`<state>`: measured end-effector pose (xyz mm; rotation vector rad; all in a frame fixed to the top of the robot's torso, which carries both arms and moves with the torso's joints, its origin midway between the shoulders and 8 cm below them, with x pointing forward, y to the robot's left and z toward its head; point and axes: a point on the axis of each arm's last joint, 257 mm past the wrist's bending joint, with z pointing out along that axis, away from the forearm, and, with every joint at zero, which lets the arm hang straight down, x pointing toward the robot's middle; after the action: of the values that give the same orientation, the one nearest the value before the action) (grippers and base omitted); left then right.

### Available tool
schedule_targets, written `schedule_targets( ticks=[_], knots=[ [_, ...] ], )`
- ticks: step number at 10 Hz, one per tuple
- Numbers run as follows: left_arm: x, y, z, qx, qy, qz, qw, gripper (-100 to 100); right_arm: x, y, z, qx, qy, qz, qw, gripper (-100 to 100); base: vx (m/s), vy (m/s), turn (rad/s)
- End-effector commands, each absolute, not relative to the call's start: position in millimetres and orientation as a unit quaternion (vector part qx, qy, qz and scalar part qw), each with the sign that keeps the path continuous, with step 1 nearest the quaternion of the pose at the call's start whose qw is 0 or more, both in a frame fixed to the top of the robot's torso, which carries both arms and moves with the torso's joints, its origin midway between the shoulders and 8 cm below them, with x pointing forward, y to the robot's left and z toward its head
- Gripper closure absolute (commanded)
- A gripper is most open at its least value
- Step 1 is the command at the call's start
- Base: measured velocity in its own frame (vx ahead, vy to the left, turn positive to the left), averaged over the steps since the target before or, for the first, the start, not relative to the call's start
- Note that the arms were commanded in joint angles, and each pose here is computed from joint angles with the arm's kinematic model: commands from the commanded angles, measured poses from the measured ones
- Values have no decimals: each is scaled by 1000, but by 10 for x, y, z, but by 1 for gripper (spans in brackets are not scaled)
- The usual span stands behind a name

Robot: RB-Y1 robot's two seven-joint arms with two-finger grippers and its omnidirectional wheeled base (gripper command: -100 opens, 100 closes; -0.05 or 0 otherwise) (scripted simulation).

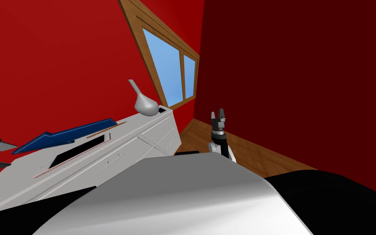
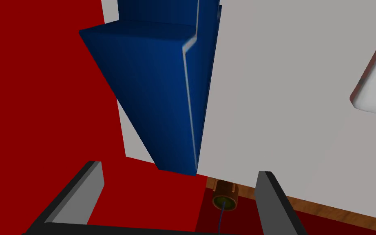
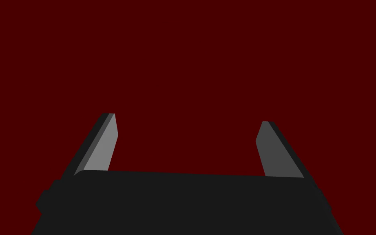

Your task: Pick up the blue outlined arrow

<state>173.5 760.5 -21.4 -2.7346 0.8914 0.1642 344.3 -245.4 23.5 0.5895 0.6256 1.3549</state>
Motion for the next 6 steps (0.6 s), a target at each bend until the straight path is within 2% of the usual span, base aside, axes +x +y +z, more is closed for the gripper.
schedule_targets(
  ticks=[1,6],
  knots=[
    [1652,7497,-166,-948,295,49,106,-100,3443,-2454,235,264,280,607,695,0,120,-35,-193],
    [1527,7311,-140,-955,286,47,64,-100,3443,-2454,235,264,280,607,695,0,69,-17,-53]
  ],
)
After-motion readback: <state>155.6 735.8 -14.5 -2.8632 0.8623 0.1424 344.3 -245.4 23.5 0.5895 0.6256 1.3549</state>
